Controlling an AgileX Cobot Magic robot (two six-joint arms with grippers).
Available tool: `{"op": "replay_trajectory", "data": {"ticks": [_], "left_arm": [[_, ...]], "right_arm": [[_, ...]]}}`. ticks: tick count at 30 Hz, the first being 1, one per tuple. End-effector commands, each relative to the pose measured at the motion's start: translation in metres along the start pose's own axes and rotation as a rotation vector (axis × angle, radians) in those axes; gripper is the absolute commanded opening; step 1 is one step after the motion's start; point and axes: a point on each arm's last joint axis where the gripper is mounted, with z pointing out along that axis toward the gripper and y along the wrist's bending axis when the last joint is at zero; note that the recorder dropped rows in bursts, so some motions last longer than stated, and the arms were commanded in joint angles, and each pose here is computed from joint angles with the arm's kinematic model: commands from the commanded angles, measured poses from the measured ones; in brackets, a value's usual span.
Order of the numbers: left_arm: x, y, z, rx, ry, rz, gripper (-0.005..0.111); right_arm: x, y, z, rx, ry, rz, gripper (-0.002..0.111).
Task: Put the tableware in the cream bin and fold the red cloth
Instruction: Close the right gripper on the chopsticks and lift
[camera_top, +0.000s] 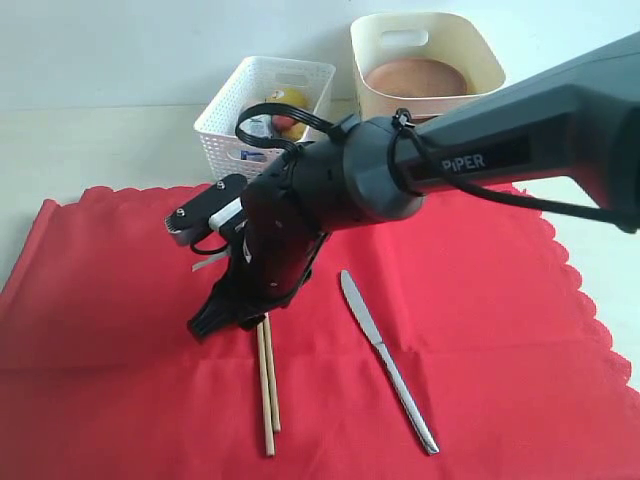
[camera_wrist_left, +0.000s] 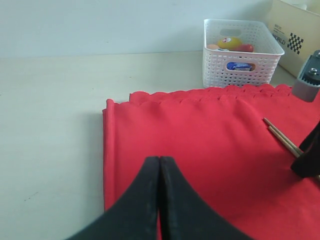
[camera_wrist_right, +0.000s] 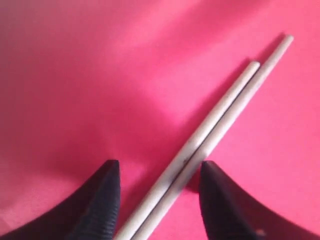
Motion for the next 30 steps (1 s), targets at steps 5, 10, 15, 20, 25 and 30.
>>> {"op": "replay_trajectory", "data": {"ticks": [5, 10, 15, 20, 25, 30], "left_arm": [[-0.002, 0.000, 0.000, 0.003, -0.011, -0.002, 0.000], [-0.002, 0.000, 0.000, 0.003, -0.011, -0.002, 0.000], [-0.002, 0.000, 0.000, 0.003, -0.011, -0.002, 0.000], [-0.002, 0.000, 0.000, 0.003, -0.011, -0.002, 0.000], [-0.002, 0.000, 0.000, 0.003, -0.011, -0.002, 0.000], [-0.002, 0.000, 0.000, 0.003, -0.011, -0.002, 0.000]], "right_arm": [[0.004, 0.001, 0.008, -0.002, 0.027, -0.003, 0.017], [0.003, 0.001, 0.008, -0.003, 0.020, -0.003, 0.005], [0.002, 0.001, 0.006, -0.003, 0.018, -0.003, 0.004], [-0.005, 0.001, -0.014, -0.005, -0.023, 0.000, 0.004], [-0.012, 0.000, -0.036, -0.007, -0.064, 0.003, 0.004], [-0.019, -0.001, -0.061, -0.006, -0.124, -0.004, 0.003]]}}
